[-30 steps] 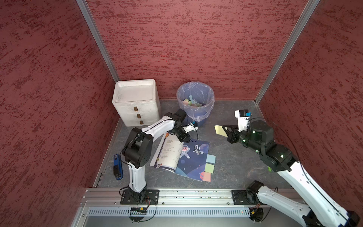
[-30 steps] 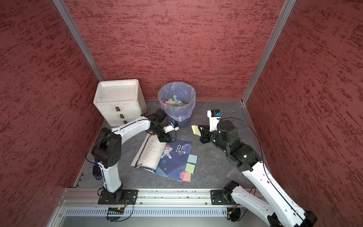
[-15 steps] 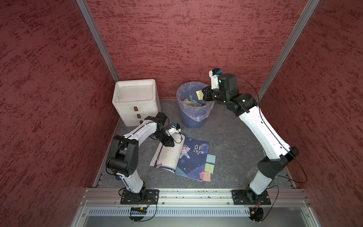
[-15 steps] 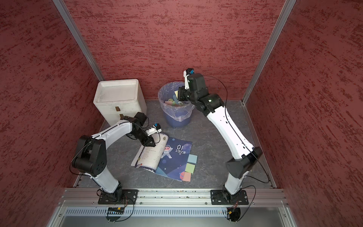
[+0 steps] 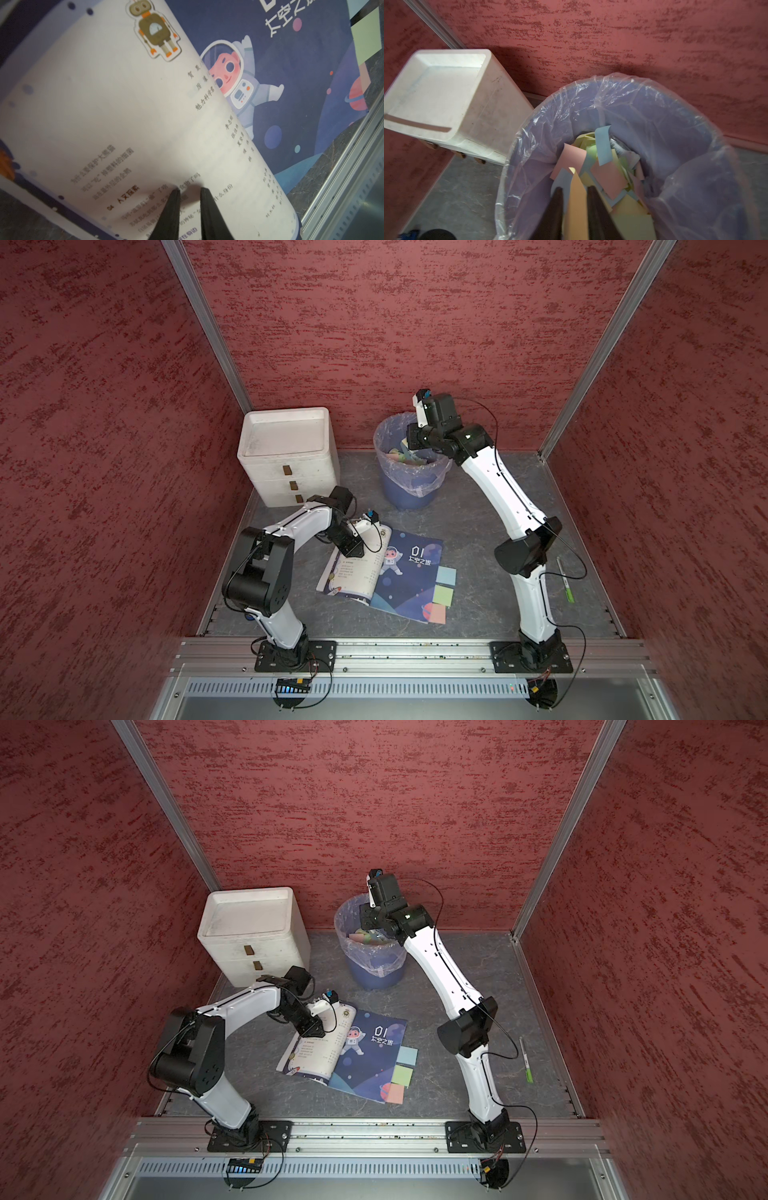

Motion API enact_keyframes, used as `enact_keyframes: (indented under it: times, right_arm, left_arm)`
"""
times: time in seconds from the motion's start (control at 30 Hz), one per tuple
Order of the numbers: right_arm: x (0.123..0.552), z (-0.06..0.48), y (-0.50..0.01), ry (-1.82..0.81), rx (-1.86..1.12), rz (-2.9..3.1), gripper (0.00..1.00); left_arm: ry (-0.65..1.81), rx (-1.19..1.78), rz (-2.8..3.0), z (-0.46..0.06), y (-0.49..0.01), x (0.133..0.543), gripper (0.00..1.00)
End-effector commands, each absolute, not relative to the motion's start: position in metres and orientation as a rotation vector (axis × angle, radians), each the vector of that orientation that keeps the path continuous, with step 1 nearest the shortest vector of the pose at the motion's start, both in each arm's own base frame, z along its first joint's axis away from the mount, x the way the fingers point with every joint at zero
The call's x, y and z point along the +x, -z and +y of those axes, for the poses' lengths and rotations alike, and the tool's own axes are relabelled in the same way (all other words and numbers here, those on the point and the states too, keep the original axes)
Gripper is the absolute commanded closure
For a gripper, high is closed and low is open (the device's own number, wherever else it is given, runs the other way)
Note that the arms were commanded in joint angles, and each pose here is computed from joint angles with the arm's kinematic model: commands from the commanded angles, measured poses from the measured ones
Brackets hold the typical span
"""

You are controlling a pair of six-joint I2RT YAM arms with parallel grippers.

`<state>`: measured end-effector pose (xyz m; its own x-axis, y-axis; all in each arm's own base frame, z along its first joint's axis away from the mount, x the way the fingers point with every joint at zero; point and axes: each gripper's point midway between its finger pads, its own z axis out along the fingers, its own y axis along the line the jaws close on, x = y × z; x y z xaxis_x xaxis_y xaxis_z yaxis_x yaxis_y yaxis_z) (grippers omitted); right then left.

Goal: Peel off the used sticky note
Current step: Place the note in the trash bin, then turn the page of the book at the center of the board.

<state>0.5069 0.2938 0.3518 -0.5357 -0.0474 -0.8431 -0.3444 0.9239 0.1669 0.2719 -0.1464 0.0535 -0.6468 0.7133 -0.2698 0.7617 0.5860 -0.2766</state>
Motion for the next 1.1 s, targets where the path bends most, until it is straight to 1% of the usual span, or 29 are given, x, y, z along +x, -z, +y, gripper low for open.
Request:
enact_keyframes:
  times: [0.0, 0.1, 0.27, 0.33, 0.37, 0.4, 0.43, 0.47, 0.5, 0.53, 0.6, 0.7, 0.77, 0.9, 1.07]
  right_arm:
    - [0.51, 0.296, -0.382, -0.353, -0.338, 1.998, 0.53]
    - [0.508, 0.298, -0.394, -0.322, -0.369, 1.951, 0.47]
    - [0.498, 0.285, -0.415, -0.301, -0.295, 1.933, 0.47]
    - [0.482, 0.276, -0.419, -0.328, -0.232, 1.973, 0.47]
    - [0.472, 0.272, -0.416, -0.344, -0.201, 2.01, 0.47]
    - [0.463, 0.271, -0.401, -0.35, -0.182, 2.069, 0.48]
    - [0.44, 0.261, -0.42, -0.394, -0.14, 2.058, 0.48]
    - [0.424, 0.258, -0.411, -0.421, -0.114, 2.1, 0.48]
    - [0.412, 0.258, -0.388, -0.434, -0.092, 2.158, 0.48]
    - [0.39, 0.255, -0.381, -0.481, -0.066, 2.174, 0.48]
    - [0.358, 0.249, -0.353, -0.598, 0.017, 2.216, 0.49]
    - [0.314, 0.237, -0.286, -0.749, 0.185, 2.333, 0.5]
    - [0.292, 0.236, -0.252, -0.836, 0.261, 2.392, 0.5]
    - [0.261, 0.237, -0.193, -0.923, 0.362, 2.516, 0.51]
    - [0.244, 0.245, -0.137, -1.021, 0.456, 2.601, 0.52]
  left_arm:
    - [0.516, 1.284, 2.644, -0.144, -0.054, 0.273, 0.8]
    - [0.51, 1.293, 2.647, -0.143, -0.053, 0.271, 0.8]
    - [0.499, 1.297, 2.656, -0.14, -0.049, 0.267, 0.82]
    - [0.485, 1.298, 2.664, -0.138, -0.047, 0.266, 0.83]
    - [0.476, 1.302, 2.666, -0.136, -0.046, 0.265, 0.83]
    - [0.47, 1.304, 2.669, -0.135, -0.045, 0.264, 0.84]
    - [0.466, 1.308, 2.674, -0.134, -0.043, 0.263, 0.84]
    - [0.462, 1.311, 2.674, -0.133, -0.042, 0.262, 0.85]
    - [0.464, 1.313, 2.679, -0.133, -0.041, 0.26, 0.85]
    - [0.464, 1.316, 2.68, -0.133, -0.04, 0.259, 0.85]
    - [0.467, 1.325, 2.687, -0.133, -0.04, 0.255, 0.86]
    - [0.467, 1.352, 2.692, -0.135, -0.04, 0.245, 0.87]
    - [0.466, 1.378, 2.697, -0.137, -0.039, 0.238, 0.88]
    - [0.47, 1.422, 2.72, -0.14, -0.037, 0.223, 0.88]
    - [0.457, 1.442, 2.739, -0.143, -0.031, 0.214, 0.9]
